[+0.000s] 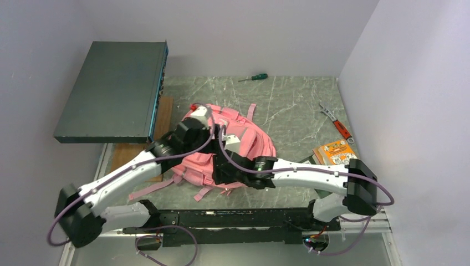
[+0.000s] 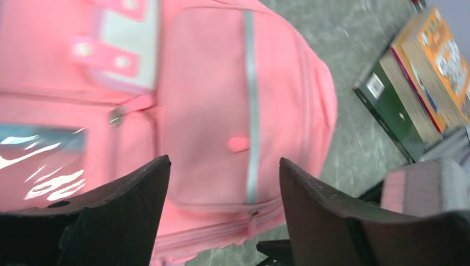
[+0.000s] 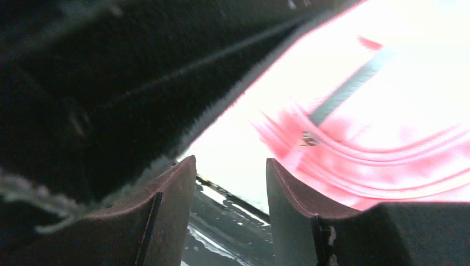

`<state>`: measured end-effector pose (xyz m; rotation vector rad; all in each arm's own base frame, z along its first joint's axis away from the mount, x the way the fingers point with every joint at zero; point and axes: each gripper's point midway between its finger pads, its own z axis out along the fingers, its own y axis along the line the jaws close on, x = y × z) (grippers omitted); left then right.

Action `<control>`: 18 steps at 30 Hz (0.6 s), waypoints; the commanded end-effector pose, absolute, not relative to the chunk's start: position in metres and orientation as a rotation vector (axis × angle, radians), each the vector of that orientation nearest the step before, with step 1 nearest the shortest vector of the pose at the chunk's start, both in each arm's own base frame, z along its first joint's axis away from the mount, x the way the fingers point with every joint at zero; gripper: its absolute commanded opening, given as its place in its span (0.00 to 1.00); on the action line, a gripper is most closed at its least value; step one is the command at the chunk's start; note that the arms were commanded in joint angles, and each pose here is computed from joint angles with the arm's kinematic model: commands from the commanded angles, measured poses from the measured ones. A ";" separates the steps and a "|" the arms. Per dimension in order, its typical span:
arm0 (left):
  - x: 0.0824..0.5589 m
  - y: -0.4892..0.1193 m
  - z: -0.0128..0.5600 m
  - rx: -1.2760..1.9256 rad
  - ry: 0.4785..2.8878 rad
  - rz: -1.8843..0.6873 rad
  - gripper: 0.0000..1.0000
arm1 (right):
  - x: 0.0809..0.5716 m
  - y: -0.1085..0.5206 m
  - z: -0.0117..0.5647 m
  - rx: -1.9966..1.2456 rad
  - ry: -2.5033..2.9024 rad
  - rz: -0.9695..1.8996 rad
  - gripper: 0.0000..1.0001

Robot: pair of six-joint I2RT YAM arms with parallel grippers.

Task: Pack the student bag
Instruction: Zip the student bag at the center of the board.

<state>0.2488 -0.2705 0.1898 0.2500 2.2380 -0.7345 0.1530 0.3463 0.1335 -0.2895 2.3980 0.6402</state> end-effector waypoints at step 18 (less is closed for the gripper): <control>0.210 -0.161 0.187 -0.007 2.122 -0.507 1.00 | 0.157 0.315 0.100 -0.130 2.402 0.392 0.60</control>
